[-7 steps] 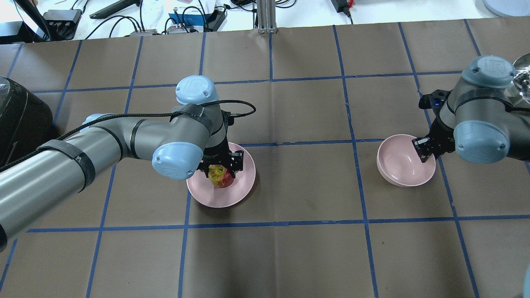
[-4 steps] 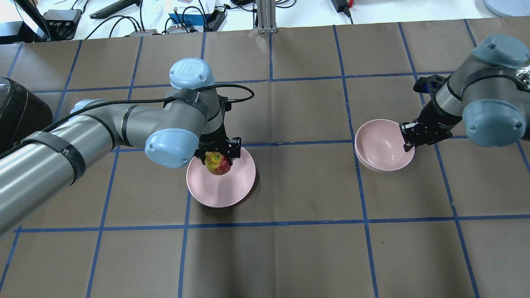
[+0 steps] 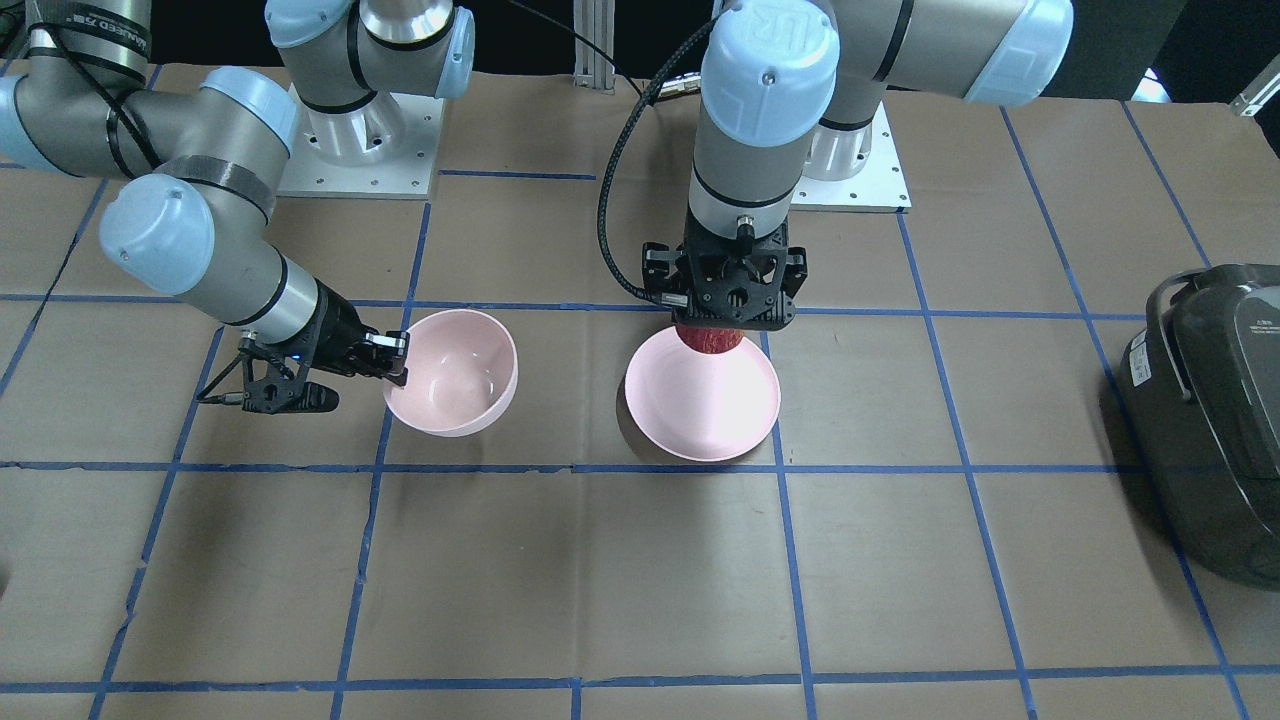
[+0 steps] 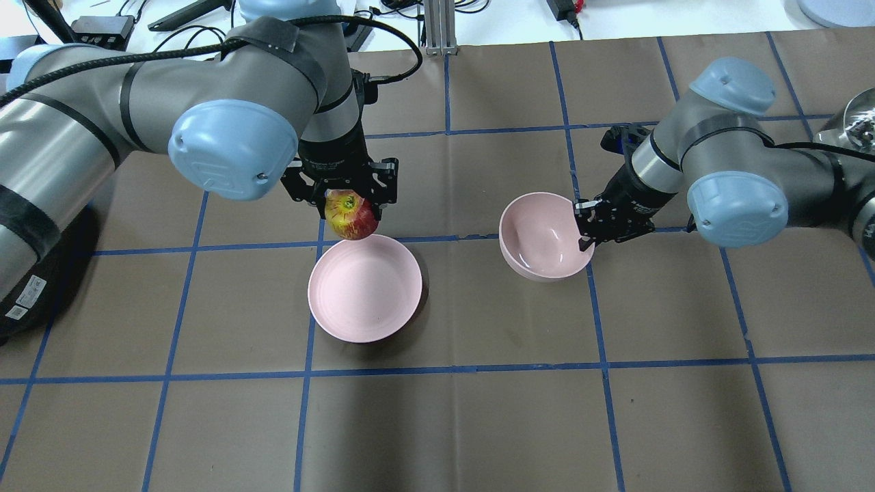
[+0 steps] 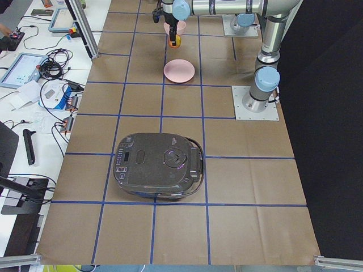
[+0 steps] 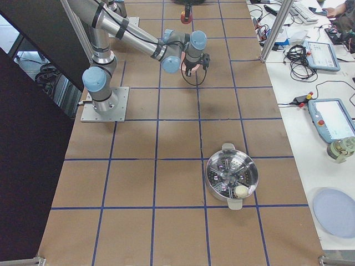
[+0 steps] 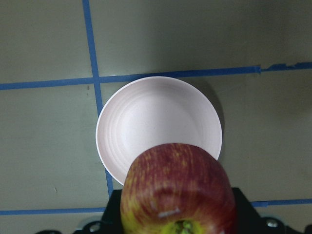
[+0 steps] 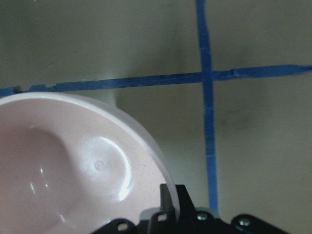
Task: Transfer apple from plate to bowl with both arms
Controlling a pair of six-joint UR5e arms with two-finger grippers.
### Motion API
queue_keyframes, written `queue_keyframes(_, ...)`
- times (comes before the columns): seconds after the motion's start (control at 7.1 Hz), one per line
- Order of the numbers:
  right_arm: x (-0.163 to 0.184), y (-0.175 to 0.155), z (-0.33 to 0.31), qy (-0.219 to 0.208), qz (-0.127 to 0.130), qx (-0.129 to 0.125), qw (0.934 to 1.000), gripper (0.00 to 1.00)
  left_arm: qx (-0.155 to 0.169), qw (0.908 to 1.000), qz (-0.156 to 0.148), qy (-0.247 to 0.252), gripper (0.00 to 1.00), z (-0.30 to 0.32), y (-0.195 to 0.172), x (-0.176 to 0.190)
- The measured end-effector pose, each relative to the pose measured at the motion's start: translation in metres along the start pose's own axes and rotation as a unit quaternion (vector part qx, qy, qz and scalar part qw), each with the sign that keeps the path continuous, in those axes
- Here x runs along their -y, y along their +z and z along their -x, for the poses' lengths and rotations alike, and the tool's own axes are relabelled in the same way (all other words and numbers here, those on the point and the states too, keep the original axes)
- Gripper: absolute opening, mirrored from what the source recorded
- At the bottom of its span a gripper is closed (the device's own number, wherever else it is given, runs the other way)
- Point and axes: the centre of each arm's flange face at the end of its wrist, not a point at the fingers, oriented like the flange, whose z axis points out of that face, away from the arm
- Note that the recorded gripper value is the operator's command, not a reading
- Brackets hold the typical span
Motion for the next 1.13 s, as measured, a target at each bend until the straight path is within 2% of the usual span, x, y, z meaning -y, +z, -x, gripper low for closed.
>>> queue_keyframes(0.14,0.002,0.011,0.003,0.008,0.009,0.017,0.9998,0.05,-0.002,0.9999,-0.007,-0.011,0.18,-0.001,-0.004,0.001)
queue_keyframes(0.28,0.005,0.022,0.001,0.013,0.019,0.022,0.9995,0.06,-0.004,0.9997,-0.013,-0.019,0.18,-0.002,-0.005,0.003)
queue_keyframes(0.56,0.008,0.034,-0.006,0.018,0.029,0.007,0.9994,0.14,-0.005,0.9995,-0.018,-0.024,0.18,-0.003,-0.004,0.006)
queue_keyframes(0.7,0.010,0.039,-0.009,0.021,0.034,0.001,0.9992,0.22,-0.004,0.9995,-0.017,-0.027,0.18,-0.004,-0.003,0.005)
queue_keyframes(0.85,0.012,0.045,-0.011,0.025,0.039,-0.002,0.9989,0.38,-0.004,0.9993,-0.015,-0.034,0.18,-0.004,-0.002,0.004)
queue_keyframes(0.99,0.012,0.049,-0.012,0.034,0.043,-0.003,0.9985,0.99,-0.005,0.9990,-0.013,-0.042,0.18,-0.005,-0.001,0.004)
queue_keyframes(1.13,0.013,0.051,-0.013,0.045,0.045,-0.003,0.9979,1.00,-0.004,0.9989,-0.011,-0.046,0.18,-0.007,0.000,0.003)
